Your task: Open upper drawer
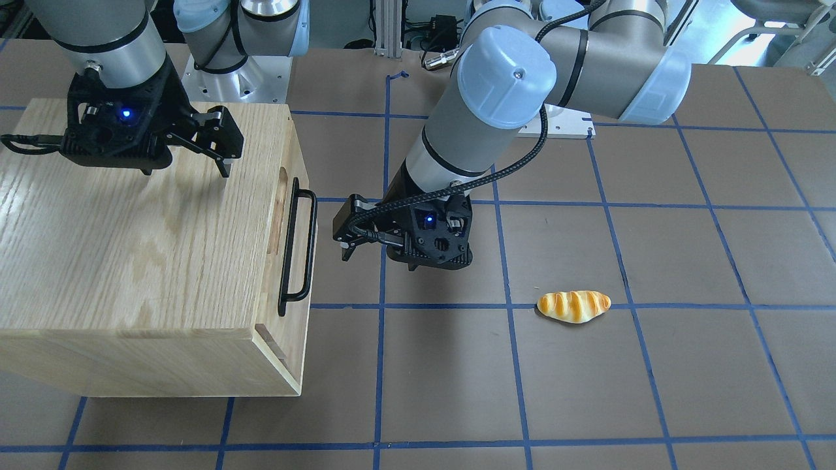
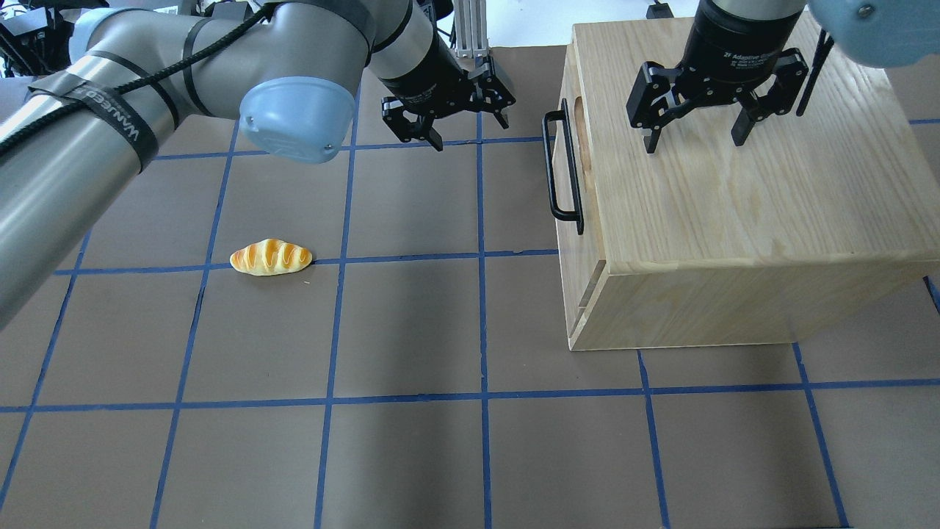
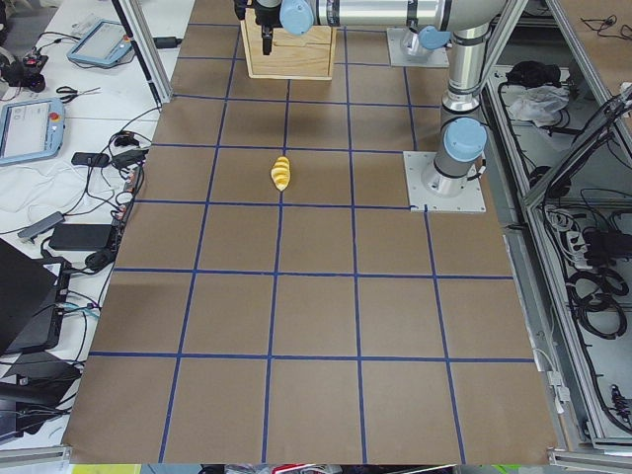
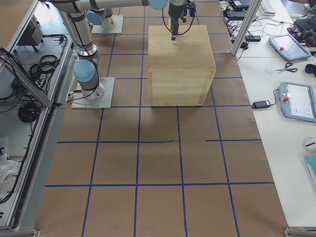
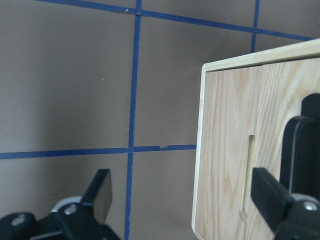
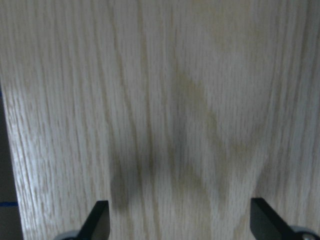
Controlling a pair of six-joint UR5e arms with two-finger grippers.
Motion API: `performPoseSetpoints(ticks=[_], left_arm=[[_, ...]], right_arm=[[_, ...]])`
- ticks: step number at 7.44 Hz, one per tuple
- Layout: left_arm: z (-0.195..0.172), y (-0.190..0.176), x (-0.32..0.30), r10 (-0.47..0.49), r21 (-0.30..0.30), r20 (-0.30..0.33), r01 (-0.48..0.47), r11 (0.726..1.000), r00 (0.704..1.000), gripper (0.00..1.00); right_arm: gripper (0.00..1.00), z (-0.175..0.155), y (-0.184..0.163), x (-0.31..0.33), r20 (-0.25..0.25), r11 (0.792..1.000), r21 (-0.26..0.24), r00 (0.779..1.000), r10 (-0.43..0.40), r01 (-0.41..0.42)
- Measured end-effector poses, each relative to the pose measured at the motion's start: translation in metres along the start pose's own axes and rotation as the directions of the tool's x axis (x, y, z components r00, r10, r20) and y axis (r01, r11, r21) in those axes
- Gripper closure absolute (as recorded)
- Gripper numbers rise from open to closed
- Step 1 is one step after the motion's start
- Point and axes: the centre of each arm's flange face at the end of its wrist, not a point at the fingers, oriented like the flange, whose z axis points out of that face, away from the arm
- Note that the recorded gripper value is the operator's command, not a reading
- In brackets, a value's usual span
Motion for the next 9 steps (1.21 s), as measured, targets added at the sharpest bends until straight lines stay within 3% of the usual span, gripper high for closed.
performPoseSetpoints(ticks=[4, 9], left_arm=[[0.021, 0.009, 0.016, -0.010, -0.021, -0.072, 0.009, 1.000, 0.997, 0.00], [0.039, 0.020, 0.029, 0.006, -0.049, -0.078, -0.010, 0.999, 0.997, 0.00]], right_arm=[[0.00, 0.000, 0.000, 0.000, 0.000, 1.000, 0.001, 1.000, -0.001, 0.001], [0.00, 0.000, 0.000, 0.000, 0.000, 1.000, 0.000, 1.000, -0.001, 0.001]])
